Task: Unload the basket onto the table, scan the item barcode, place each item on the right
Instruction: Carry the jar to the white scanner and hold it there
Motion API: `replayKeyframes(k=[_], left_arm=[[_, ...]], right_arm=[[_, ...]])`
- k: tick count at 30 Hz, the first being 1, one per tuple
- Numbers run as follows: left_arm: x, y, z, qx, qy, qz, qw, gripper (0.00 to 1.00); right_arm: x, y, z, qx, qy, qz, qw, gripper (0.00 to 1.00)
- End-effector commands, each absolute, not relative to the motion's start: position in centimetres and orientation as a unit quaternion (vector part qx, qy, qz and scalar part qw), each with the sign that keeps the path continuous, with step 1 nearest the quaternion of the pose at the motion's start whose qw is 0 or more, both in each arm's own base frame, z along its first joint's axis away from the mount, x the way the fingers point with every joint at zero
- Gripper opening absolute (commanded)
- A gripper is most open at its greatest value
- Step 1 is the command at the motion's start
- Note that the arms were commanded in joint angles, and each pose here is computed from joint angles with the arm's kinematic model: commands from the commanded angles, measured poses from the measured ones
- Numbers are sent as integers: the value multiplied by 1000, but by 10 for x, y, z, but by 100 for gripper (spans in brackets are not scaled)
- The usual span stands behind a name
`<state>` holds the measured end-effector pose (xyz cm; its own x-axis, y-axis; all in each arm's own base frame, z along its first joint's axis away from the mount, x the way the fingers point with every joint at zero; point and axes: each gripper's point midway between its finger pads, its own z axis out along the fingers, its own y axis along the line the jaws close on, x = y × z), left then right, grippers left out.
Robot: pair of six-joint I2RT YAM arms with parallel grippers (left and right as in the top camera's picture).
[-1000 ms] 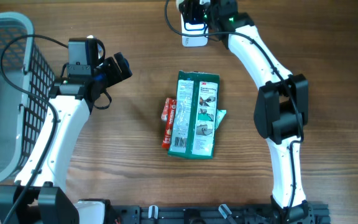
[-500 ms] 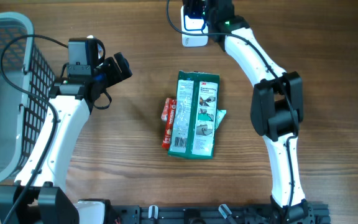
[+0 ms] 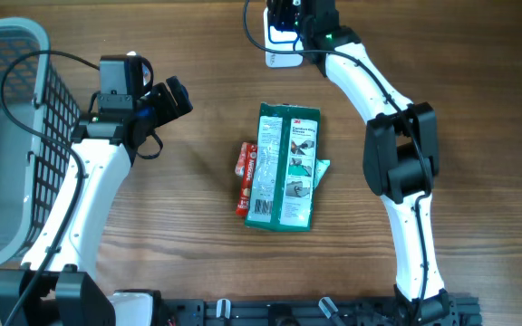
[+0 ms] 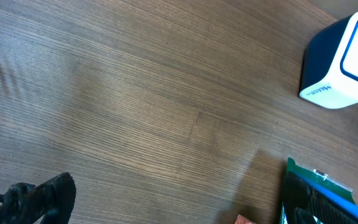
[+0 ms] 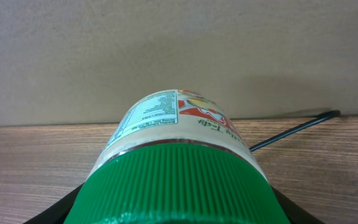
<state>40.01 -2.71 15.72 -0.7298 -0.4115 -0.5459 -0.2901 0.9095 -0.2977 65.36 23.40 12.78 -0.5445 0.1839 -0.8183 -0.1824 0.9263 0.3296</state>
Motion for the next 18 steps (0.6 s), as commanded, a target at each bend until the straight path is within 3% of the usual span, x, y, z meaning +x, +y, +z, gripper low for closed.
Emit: replayKeyframes(k=[1, 18], left_arm=[[403, -24, 160, -192, 923, -92, 320, 100], [403, -24, 160, -192, 923, -92, 320, 100]], right_arm=[[654, 236, 128, 7, 858, 187, 478, 8], [642, 231, 107, 34, 882, 185, 431, 10]])
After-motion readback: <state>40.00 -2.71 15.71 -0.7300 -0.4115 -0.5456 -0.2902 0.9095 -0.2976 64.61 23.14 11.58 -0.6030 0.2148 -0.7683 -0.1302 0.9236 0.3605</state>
